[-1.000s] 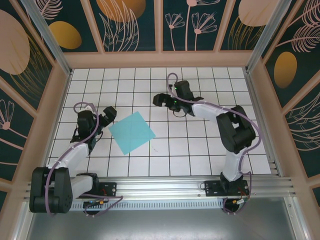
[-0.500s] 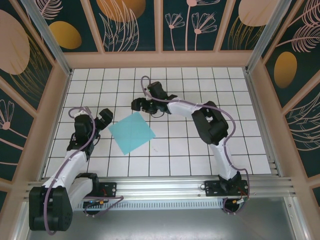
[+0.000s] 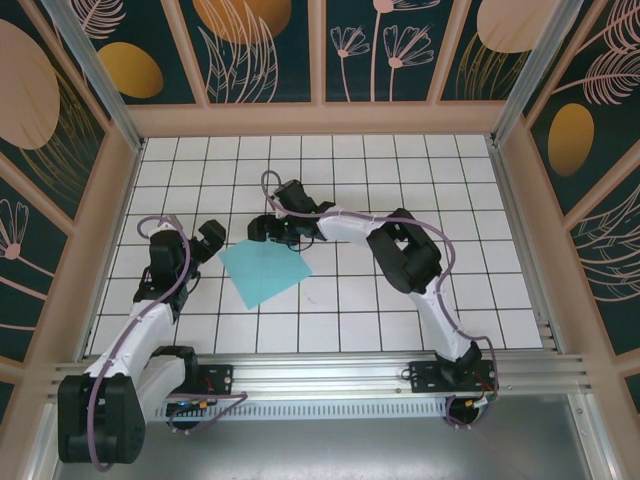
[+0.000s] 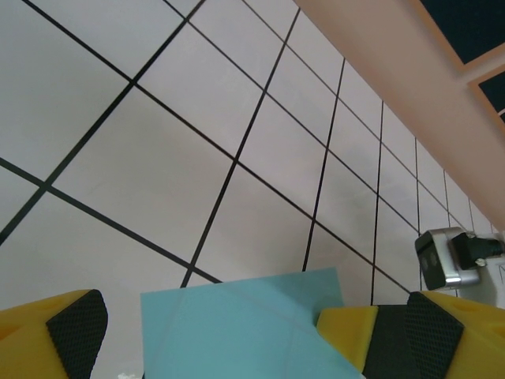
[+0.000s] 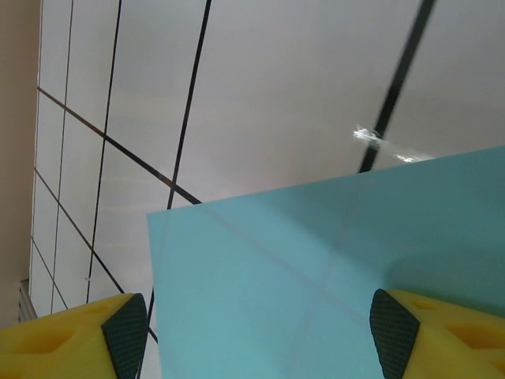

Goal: Fold a paper plane with a square sheet of paper (pick it up from the middle)
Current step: Move the square sheet of paper to the center of the table.

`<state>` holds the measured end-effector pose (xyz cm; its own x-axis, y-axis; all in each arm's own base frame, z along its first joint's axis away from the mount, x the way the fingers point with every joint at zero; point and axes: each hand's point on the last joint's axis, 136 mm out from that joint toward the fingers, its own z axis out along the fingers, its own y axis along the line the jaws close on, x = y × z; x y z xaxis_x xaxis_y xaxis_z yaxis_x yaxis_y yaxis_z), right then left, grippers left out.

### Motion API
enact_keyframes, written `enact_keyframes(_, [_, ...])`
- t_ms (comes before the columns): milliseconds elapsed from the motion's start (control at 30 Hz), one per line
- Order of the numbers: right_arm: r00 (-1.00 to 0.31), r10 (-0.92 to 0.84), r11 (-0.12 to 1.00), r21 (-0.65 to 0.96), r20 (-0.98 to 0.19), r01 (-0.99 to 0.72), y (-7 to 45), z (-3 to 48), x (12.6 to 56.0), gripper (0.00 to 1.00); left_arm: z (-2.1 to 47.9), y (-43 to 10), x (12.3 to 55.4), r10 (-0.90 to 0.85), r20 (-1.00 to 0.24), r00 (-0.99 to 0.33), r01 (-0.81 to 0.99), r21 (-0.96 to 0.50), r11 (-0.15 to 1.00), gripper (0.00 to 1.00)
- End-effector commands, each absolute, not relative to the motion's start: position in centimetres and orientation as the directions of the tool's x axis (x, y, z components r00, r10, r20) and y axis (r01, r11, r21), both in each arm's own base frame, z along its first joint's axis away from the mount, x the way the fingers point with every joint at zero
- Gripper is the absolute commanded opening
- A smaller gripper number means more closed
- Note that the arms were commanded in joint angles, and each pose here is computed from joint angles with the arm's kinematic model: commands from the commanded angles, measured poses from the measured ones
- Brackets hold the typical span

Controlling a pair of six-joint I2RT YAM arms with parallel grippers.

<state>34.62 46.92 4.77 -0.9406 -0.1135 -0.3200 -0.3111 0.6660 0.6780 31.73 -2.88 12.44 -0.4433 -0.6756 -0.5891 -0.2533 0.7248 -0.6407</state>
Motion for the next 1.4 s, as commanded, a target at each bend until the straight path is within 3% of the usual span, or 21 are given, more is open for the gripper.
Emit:
enact_keyframes(0, [-0.959,-0.059,0.771,0.598,-0.276,-0.219,42.1,2.5,34.5,0.78,13.5,-3.9,32.3,-0.654,-0.594,-0.469,-0.188,-0.656,0.731,0.98])
enact_keyframes(400, [-0.946,0.003,0.880,0.451,-0.324,-0.151,30.1,3.4,34.7,0.78,13.5,-5.8,32.9,-0.640,-0.565,-0.521,-0.118,-0.695,0.709,0.98])
enact_keyframes(533, [-0.924,0.026,0.899,0.413,-0.381,-0.145,29.5,6.8,35.6,0.78,14.0,-6.2,33.2,-0.630,-0.567,-0.530,-0.099,-0.696,0.711,0.99])
enact_keyframes(700, [-0.913,0.068,0.864,0.481,-0.402,-0.148,30.4,8.7,35.7,0.78,14.5,-7.4,33.2,-0.615,-0.562,-0.554,-0.061,-0.709,0.703,0.99])
enact_keyframes(933, [-0.952,0.028,0.840,0.523,-0.305,-0.143,32.5,5.9,34.3,0.77,14.2,-9.9,32.9,-0.571,-0.548,-0.611,-0.021,-0.710,0.704,0.99])
enact_keyframes(1367, [-0.962,0.111,0.915,0.404,-0.249,0.001,26.8,1.6,31.6,0.77,13.1,-14.5,33.6,-0.509,-0.499,-0.701,0.017,-0.726,0.687,0.99])
